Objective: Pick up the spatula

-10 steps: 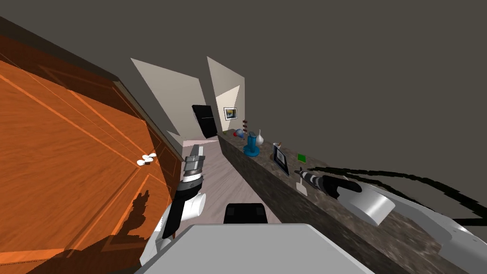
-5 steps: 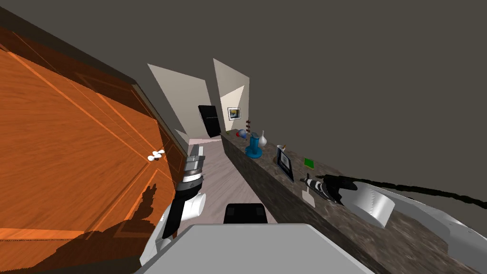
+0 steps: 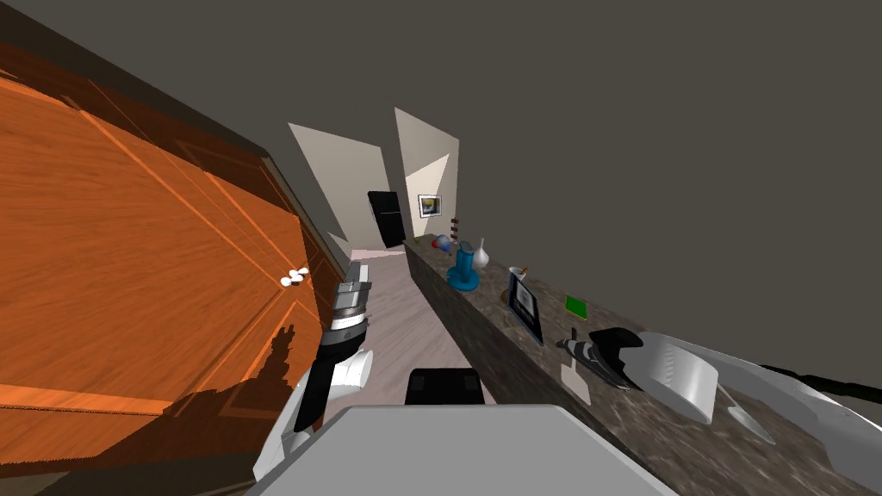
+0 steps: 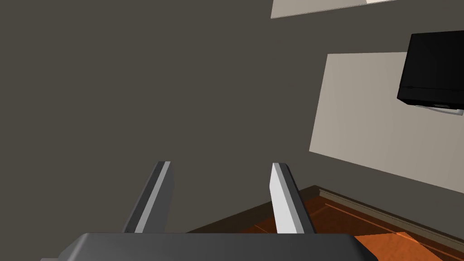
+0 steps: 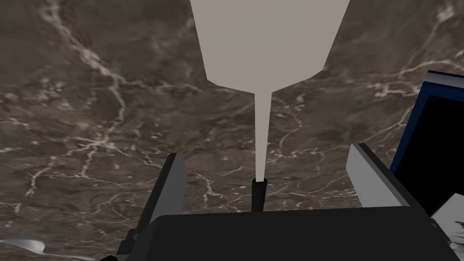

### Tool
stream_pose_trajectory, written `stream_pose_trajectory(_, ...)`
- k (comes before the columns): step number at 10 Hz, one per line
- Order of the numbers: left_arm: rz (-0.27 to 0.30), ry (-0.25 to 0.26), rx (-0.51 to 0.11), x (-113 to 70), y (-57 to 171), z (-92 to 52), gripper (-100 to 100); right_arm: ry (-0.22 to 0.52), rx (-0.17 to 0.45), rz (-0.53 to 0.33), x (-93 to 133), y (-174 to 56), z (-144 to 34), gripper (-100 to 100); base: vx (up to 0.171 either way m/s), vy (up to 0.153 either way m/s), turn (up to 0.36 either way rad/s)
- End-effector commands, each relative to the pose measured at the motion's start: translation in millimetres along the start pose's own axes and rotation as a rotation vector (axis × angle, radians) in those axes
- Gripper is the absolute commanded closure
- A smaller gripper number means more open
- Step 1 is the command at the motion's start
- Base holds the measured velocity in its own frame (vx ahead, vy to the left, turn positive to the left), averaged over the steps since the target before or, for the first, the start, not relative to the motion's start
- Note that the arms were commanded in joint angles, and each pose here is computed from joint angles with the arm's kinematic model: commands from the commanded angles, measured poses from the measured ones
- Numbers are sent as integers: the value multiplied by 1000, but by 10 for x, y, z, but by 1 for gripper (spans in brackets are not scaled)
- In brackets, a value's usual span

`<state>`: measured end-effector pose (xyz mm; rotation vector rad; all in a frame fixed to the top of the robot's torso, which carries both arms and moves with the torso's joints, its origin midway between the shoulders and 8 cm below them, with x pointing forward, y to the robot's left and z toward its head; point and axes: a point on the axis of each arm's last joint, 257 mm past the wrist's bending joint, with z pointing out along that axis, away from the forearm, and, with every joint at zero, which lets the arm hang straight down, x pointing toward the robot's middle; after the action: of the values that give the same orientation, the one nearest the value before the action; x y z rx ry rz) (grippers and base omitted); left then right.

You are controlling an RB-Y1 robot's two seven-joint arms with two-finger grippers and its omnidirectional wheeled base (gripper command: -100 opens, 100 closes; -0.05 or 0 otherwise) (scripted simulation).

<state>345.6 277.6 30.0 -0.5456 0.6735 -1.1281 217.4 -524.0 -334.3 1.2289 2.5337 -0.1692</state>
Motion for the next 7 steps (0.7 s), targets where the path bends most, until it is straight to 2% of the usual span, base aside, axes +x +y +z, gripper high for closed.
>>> stream_pose_trajectory(1, 0, 0, 0, 0, 0, 0, 0, 22, 42, -2, 29, -112, 2, -100, 60, -17, 80)
stream_pose_trajectory(2, 0, 0, 0, 0, 0, 0, 0, 13, 26, 0, 16, -66, 7, -100, 24, -7, 11)
stream_pose_trajectory(3, 0, 0, 0, 0, 0, 0, 0, 15, 30, -1, 17, -77, 8, 0, 5, -2, -1)
stream_pose_trajectory(4, 0, 0, 0, 0, 0, 0, 0, 13, 32, 14, 49, -169, 113, -100, 9, -5, 96)
stream_pose_trajectory(6, 0, 0, 0, 0, 0, 0, 0, 13, 36, 27, 93, -263, 219, -100, 10, -8, 91)
stream_pose_trajectory(7, 0, 0, 0, 0, 0, 0, 0, 13, 35, 22, 84, -253, 189, -100, 5, -4, 14)
